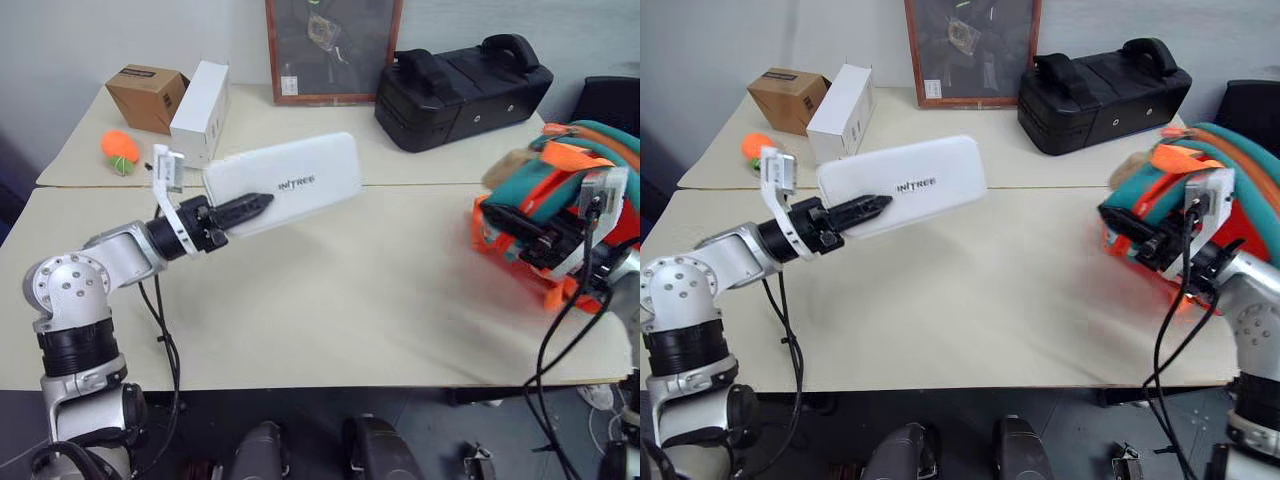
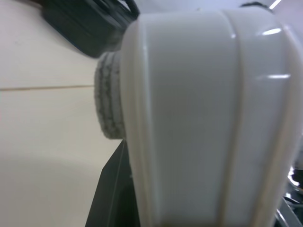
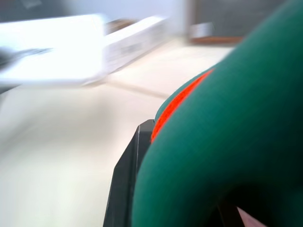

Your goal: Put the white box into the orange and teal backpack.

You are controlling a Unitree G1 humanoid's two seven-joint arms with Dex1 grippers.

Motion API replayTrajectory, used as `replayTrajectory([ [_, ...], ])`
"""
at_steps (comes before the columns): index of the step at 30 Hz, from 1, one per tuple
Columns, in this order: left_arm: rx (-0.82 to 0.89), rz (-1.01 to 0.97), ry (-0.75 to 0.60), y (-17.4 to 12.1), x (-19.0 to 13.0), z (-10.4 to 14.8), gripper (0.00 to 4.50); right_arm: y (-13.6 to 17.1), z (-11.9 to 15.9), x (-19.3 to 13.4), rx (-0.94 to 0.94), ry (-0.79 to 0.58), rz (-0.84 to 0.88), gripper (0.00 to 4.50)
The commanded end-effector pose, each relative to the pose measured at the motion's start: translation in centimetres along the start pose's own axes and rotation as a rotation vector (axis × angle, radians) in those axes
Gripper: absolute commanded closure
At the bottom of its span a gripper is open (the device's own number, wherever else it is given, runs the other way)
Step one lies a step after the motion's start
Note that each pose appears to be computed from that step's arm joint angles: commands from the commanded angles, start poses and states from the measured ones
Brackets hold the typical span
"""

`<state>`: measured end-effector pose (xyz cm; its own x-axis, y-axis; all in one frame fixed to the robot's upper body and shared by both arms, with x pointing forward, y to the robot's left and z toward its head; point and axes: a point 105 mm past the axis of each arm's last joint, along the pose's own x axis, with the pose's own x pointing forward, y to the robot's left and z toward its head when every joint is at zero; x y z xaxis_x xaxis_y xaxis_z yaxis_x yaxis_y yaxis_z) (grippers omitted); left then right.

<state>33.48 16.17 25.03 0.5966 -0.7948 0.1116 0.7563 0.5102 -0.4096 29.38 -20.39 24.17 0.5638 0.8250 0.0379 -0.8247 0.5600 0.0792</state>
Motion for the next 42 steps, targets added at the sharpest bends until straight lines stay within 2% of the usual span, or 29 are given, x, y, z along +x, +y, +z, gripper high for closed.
replayTrajectory([
  [1, 0.136, -0.055, -0.081, -1.5, 0.0, 3.3, 3.23, 4.0, 2.0, 1.0, -0.027, 0.024, 0.275, 4.48],
  [7, 0.280, -0.235, -0.110, -5.5, -0.3, 6.1, 3.23, 7.7, 3.6, 0.9, 0.022, 0.103, 0.562, 4.48],
  [10, 0.315, -0.285, -0.095, -6.5, -0.5, 6.5, 3.23, 8.8, 3.8, 0.3, 0.058, 0.132, 0.645, 4.48],
  [13, 0.349, -0.308, -0.052, -7.0, -0.3, 5.8, 3.23, 9.6, 4.2, -0.2, 0.081, 0.131, 0.704, 4.48],
  [23, 0.464, -0.366, 0.139, -6.0, 2.2, 0.9, 3.23, 8.6, 2.8, -0.3, 0.100, 0.166, 0.677, 4.48],
  [29, 0.613, -0.372, 0.253, -3.5, 4.4, -0.7, 3.23, 8.5, 1.9, -0.7, 0.112, 0.189, 0.676, 4.48],
  [34, 0.717, -0.580, 0.381, -5.2, 6.9, -1.0, 3.23, 8.1, 1.0, -1.0, 0.112, 0.217, 0.657, 4.48],
  [40, 0.770, -0.721, 0.448, -6.7, 10.1, -1.8, 3.23, 8.2, 0.0, -0.5, 0.099, 0.222, 0.656, 4.48],
  [42, 0.784, -0.734, 0.440, -7.2, 12.3, -2.7, 3.23, 8.2, -0.8, 0.0, 0.087, 0.228, 0.644, 4.48],
])
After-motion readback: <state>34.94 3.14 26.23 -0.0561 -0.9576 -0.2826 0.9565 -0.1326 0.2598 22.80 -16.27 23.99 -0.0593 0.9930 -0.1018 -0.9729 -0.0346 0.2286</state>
